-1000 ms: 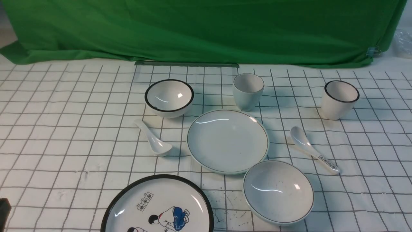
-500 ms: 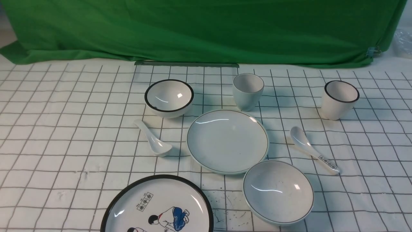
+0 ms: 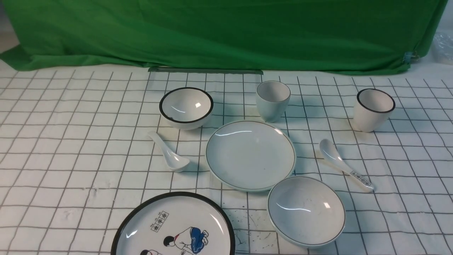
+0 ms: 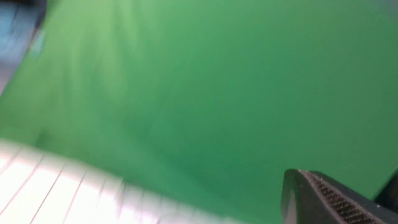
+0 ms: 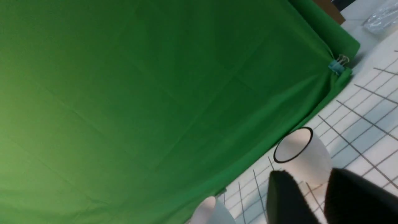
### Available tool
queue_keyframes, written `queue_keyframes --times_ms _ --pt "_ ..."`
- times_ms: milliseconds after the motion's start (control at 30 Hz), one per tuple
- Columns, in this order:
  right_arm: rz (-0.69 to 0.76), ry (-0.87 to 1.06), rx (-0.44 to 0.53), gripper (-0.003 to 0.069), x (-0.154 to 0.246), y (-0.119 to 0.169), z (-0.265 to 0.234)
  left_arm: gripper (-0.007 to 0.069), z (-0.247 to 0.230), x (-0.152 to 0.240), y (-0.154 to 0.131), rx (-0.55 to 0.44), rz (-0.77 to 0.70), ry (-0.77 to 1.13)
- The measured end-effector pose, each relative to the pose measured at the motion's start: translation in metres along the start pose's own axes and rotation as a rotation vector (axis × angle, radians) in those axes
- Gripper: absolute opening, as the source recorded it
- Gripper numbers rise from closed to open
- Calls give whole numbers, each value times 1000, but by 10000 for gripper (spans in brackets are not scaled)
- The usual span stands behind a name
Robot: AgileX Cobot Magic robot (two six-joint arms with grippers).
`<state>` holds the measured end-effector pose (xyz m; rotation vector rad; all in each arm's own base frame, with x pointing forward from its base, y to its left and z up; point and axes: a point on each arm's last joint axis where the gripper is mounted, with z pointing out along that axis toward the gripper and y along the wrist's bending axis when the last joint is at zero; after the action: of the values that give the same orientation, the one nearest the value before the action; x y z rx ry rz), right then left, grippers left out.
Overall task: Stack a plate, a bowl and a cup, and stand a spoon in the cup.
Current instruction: Use the right arm to grab a blue rice bowl
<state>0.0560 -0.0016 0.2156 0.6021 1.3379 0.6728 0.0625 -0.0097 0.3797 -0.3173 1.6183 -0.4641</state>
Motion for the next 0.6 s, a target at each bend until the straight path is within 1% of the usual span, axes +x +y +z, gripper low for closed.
queue_keyframes --times_ms 33,67,100,133,167,233,300,367,433,500,567,600 --pt "-6 17 1 237 0 2 0 6 10 -2 -2 -38 34 128" --pt "-7 17 1 237 0 2 0 6 12 -4 -3 -39 32 131" --pt "-48 103 4 225 -4 13 0 6 33 0 -2 -97 81 363" --pt "-64 127 4 219 -5 16 0 6 38 2 -2 -107 90 411" --pt "-128 210 7 189 -12 29 0 6 53 10 2 -127 113 549" --pt "-270 408 19 111 -22 54 7 6 78 26 10 -136 150 753" --pt "-375 624 44 52 -27 71 21 6 96 40 17 -135 165 873" --pt "-431 814 81 36 -26 81 39 6 108 50 23 -139 174 939" --pt "-468 938 110 50 -24 86 55 6 114 59 28 -141 181 977" --pt "-504 1055 144 93 -16 86 79 6 118 68 33 -143 189 1009" --pt "-534 1147 171 206 -6 85 108 6 118 74 37 -145 196 1030" --pt "-534 1166 181 217 -2 83 113 6 118 75 37 -145 196 1032"
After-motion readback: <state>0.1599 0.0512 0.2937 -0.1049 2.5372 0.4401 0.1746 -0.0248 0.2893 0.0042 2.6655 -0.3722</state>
